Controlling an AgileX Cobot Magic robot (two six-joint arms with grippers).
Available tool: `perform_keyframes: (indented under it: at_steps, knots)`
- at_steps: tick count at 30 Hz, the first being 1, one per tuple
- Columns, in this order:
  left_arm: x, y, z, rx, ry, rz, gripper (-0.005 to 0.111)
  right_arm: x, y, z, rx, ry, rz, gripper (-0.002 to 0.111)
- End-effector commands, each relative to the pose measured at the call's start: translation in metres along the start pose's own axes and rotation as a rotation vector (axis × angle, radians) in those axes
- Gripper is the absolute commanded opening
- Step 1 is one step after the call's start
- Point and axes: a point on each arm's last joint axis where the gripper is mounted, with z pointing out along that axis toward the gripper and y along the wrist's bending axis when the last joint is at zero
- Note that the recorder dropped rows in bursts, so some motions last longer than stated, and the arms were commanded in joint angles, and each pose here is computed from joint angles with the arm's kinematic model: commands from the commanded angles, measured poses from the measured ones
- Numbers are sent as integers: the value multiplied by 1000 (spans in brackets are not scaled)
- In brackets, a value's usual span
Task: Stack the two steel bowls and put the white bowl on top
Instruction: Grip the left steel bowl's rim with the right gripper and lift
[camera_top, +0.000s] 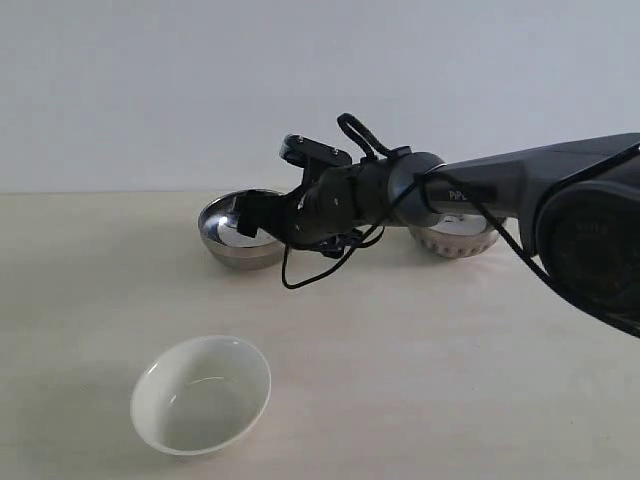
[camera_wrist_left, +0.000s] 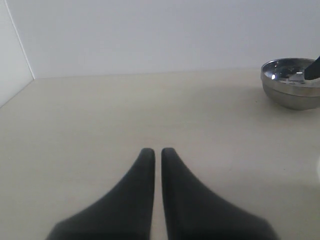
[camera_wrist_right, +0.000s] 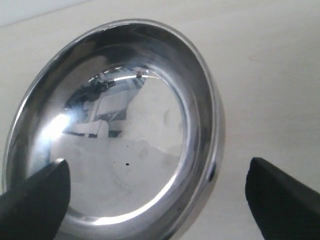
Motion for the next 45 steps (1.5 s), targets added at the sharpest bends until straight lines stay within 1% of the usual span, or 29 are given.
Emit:
perform_keyframes:
  at_steps: [1, 3, 5, 11, 17, 21, 22, 27, 31, 36, 40, 45]
  knots:
    - [1, 0, 0, 0, 1, -14, 4, -3, 2, -1, -12, -20, 4, 85]
    - [1, 0, 0, 0, 1, -14, 4, -3, 2, -1, -12, -19, 4, 84]
    - [1, 0, 0, 0, 1, -14, 4, -4, 2, -1, -13, -22, 6, 78]
    - [1, 0, 0, 0, 1, -14, 4, -6, 4, -1, -27, -48, 6, 46]
    - [1, 0, 0, 0, 1, -14, 4, -7, 4, -1, -30, -54, 3, 21]
    - [1, 0, 0, 0, 1, -14, 4, -7, 4, -1, -30, -56, -39, 2]
    - [1, 0, 0, 0, 1, -14, 4, -7, 4, -1, -30, -56, -46, 0]
    - [1, 0, 0, 0, 1, -14, 4, -7, 4, -2, -27, -51, -49, 0]
    - [1, 0, 0, 0, 1, -14, 4, -13, 7, -8, -33, -61, -48, 0]
    - [1, 0, 0, 0, 1, -14, 4, -31, 16, -30, -40, -78, -85, 0]
    - [1, 0, 0, 0, 1, -14, 4, -44, 12, -47, -10, -47, -90, 0]
    - [1, 0, 0, 0, 1, -14, 4, -57, 9, -71, 23, 1, -136, 0]
